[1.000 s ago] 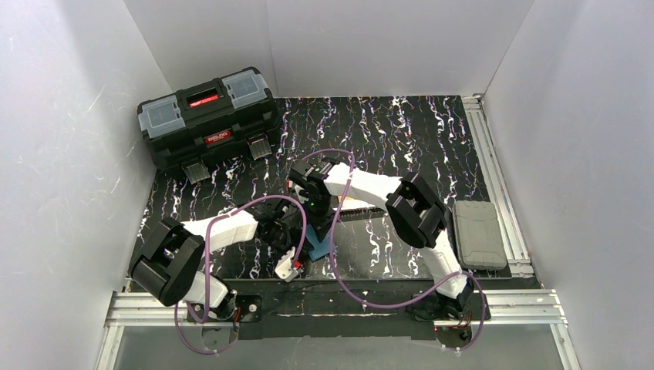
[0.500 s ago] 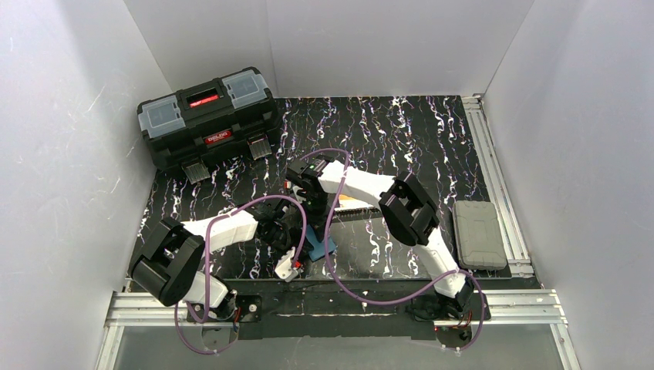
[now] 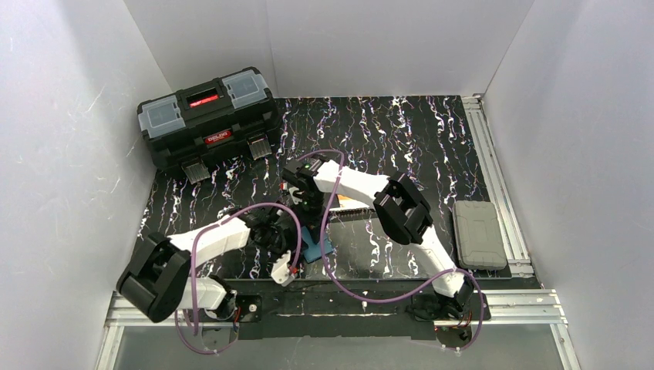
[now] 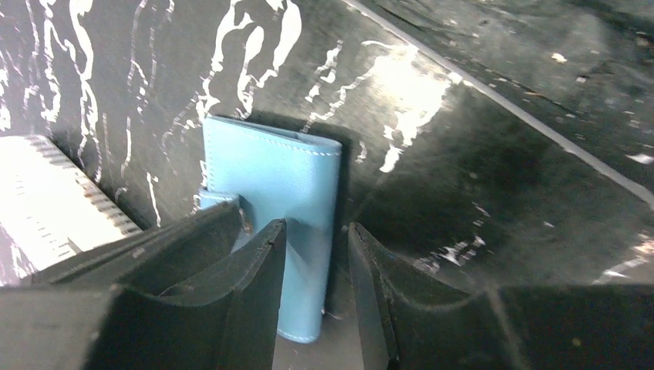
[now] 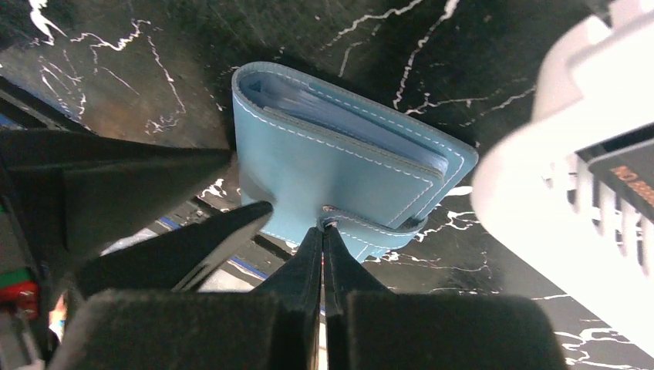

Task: Put the credit cards into the card holder
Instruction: Close the card holder at the center of the board.

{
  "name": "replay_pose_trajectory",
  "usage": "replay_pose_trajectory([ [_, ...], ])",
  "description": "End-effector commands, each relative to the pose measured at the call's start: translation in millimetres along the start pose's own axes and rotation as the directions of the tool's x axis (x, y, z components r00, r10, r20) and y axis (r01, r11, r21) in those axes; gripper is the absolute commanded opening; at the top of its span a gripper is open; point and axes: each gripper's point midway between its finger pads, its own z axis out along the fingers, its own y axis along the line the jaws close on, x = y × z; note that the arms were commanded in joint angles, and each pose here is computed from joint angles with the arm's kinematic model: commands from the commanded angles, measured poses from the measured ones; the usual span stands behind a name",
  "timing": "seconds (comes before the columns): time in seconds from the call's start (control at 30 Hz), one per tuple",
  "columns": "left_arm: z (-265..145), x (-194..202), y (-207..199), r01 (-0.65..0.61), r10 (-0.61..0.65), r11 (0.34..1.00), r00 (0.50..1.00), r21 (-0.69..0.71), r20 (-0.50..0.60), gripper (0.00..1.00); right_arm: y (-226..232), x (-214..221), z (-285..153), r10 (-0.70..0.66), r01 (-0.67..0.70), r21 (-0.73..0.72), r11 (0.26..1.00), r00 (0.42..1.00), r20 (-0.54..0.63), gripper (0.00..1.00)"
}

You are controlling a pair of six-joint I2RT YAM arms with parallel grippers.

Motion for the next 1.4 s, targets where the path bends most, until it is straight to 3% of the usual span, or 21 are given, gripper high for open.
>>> replay_pose_trajectory([
  [0.0,-14.3,-0.5,-33.3,0.089,-0.086,0.995,0.994,0.050,-0.069,0.35,0.5,-19.6,40.7,-0.054,0.054,0.010,0.998,0.998,0.023,0.01],
  [0.27,-15.9,2.2,-40.2,0.081,-0.082,0.997,0.992,-0.015,-0.093,0.36,-1.2,-24.1,45.9,-0.035,0.035,0.035,0.999,0.999,0.001,0.01],
  [0.5,-4.4,19.4,-10.8,-0.060,0.045,0.989,0.993,-0.136,-0.108,0.34,-4.7,-24.8,54.5,-0.017,0.019,0.060,0.998,1.000,-0.022,0.01],
  [0.63,1.4,20.6,-12.2,-0.096,0.087,0.990,0.993,-0.107,-0.086,0.34,-5.7,-25.6,59.3,-0.008,0.010,0.066,0.998,0.999,-0.033,0.01],
  [0.7,2.2,18.8,-14.6,-0.100,0.094,0.991,0.993,-0.086,-0.071,0.32,-6.8,-27.8,60.4,-0.008,0.010,0.073,0.997,1.000,-0.030,0.01],
  [0.77,3.6,7.7,-19.8,-0.127,0.126,0.991,0.992,-0.052,-0.017,0.21,-5.8,-32.8,63.8,-0.008,0.010,0.071,0.997,1.000,-0.024,0.01],
  [0.83,5.3,5.1,-18.8,-0.140,0.141,0.989,0.990,-0.053,0.005,0.17,-6.5,-33.0,68.8,-0.001,0.003,0.066,0.998,1.000,-0.028,0.01],
  [1.1,8.6,6.7,-30.5,-0.111,0.111,0.994,0.994,-0.007,0.011,0.15,-13.5,-35.3,91.4,0.005,0.001,0.119,0.993,0.999,-0.047,0.01],
  [1.37,-11.5,12.5,-53.7,-0.031,0.030,0.999,0.998,-0.018,-0.060,0.16,-24.0,-36.6,93.1,-0.006,0.013,0.175,0.985,0.999,-0.041,0.01],
])
